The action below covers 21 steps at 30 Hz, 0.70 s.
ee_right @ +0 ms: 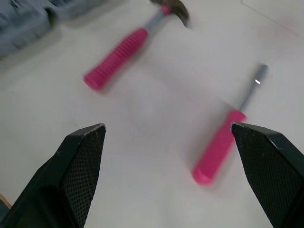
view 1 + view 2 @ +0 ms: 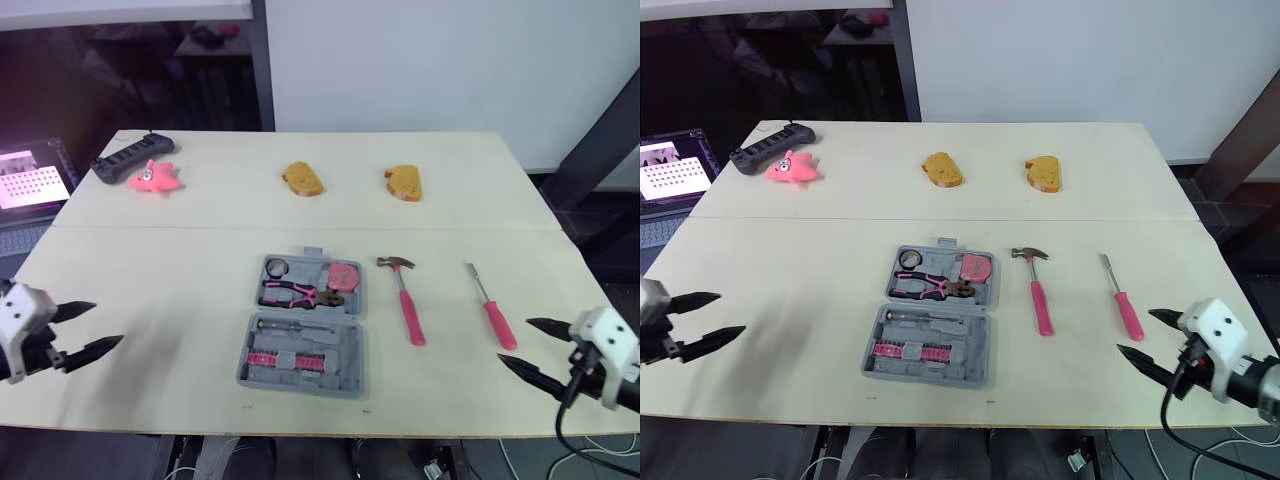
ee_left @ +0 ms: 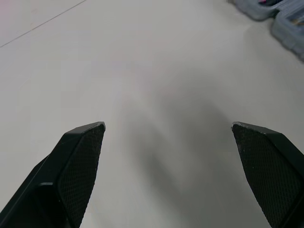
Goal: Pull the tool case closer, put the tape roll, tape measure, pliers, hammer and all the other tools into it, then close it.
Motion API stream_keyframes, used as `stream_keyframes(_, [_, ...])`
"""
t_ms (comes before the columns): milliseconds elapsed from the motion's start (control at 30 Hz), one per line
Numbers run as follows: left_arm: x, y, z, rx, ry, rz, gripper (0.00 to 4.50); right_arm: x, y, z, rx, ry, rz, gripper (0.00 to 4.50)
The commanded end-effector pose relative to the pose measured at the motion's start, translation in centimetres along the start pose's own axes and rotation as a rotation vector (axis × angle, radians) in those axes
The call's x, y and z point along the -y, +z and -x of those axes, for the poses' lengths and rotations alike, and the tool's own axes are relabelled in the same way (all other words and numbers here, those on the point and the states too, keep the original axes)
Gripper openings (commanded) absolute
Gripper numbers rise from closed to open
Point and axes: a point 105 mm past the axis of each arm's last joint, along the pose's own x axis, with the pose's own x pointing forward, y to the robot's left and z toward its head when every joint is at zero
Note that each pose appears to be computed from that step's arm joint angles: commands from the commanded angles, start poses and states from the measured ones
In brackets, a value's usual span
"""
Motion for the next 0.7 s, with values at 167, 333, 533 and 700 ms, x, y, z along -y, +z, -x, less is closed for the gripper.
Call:
stream_keyframes(167, [4.9, 5.5, -4.5, 0.216, -0.087, -0.081, 4.47, -2.8, 4.4, -5.7, 0.041, -0.074, -0.071, 4.5])
stream_keyframes(333, [8.1, 8.2, -5.4, 0.332, -0.202, -0.131, 4.47, -2.6, 5.2, -9.0, 0.008, -0.201, -0.133, 4.5])
stream_keyframes(533, [10.2, 7.9, -5.7, 0.309, -0.328, -0.076, 4.47, -3.2, 6.0, -12.3, 0.002, -0.272, -0.268, 4.5])
stream_keyframes(700, [10.4, 8.1, -6.2, 0.322, -0.312, -0.079, 4.47, -2.6, 5.7, -14.1, -0.058, -0.351, -0.314, 4.5])
